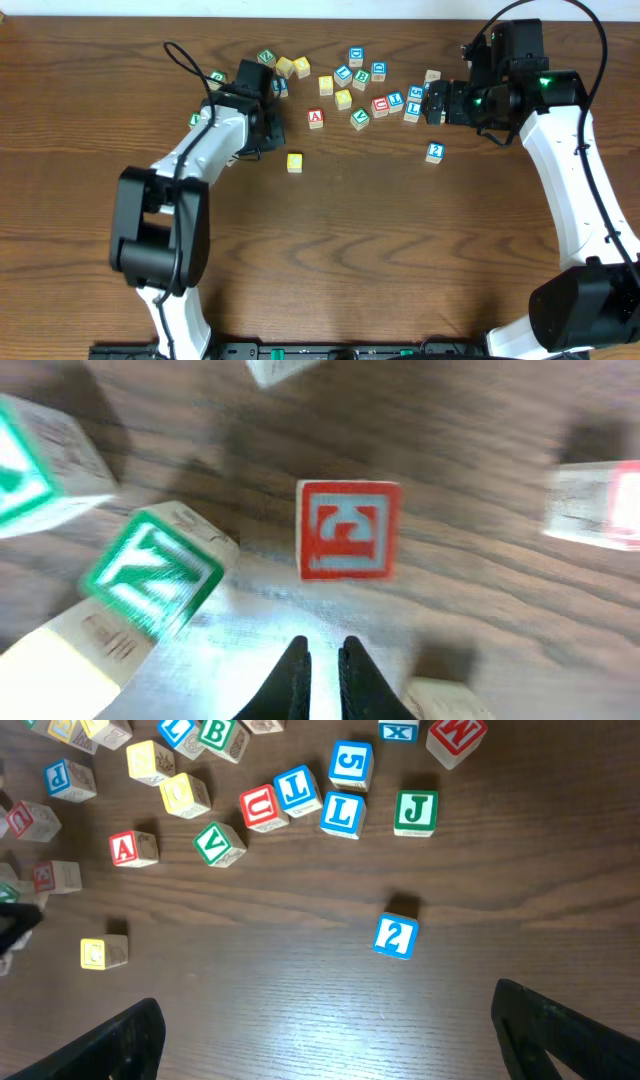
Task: Spell out CORL
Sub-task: 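Lift the left gripper away and retract the left arm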
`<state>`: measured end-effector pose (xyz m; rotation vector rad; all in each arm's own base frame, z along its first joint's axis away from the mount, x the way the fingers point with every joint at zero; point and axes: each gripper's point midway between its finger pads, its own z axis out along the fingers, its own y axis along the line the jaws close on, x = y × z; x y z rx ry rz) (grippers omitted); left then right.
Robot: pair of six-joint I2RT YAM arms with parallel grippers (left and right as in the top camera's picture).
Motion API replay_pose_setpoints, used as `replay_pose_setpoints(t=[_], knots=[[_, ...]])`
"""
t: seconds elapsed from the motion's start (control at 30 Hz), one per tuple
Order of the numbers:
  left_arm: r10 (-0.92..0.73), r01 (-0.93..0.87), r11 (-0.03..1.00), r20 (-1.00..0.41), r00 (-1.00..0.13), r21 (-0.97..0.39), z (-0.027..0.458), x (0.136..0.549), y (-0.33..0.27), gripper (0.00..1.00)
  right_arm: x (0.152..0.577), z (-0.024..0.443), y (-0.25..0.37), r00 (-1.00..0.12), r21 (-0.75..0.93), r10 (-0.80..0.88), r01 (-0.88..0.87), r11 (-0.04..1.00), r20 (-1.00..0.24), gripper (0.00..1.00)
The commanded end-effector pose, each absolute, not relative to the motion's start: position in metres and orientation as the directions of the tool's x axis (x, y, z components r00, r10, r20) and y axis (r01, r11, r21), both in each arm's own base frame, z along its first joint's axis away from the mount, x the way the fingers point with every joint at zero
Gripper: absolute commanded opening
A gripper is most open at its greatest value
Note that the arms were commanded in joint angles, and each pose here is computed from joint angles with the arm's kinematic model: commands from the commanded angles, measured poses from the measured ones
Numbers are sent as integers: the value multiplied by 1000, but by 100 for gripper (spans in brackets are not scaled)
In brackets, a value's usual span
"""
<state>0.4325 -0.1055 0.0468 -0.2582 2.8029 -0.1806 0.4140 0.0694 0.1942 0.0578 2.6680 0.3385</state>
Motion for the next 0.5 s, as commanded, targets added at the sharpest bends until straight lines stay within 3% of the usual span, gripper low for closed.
replay_pose_setpoints(t=[0.0,0.2,0.27,0.47], knots=[[-196,-120,973,-441,-876,-195,116,447,-104,15,417,198,71,-894,248,99,-14,969,-437,99],[-236,-148,966,-501,-833,-210,167,434,-79,16,417,198,71,-894,248,99,-14,969,-437,99],[-253,-165,963,-507,-824,-212,177,430,-69,21,418,199,71,-893,248,99,-14,969,-440,99],[-286,-213,957,-500,-818,-199,191,417,-41,22,418,199,71,-892,249,99,-15,969,-440,99]])
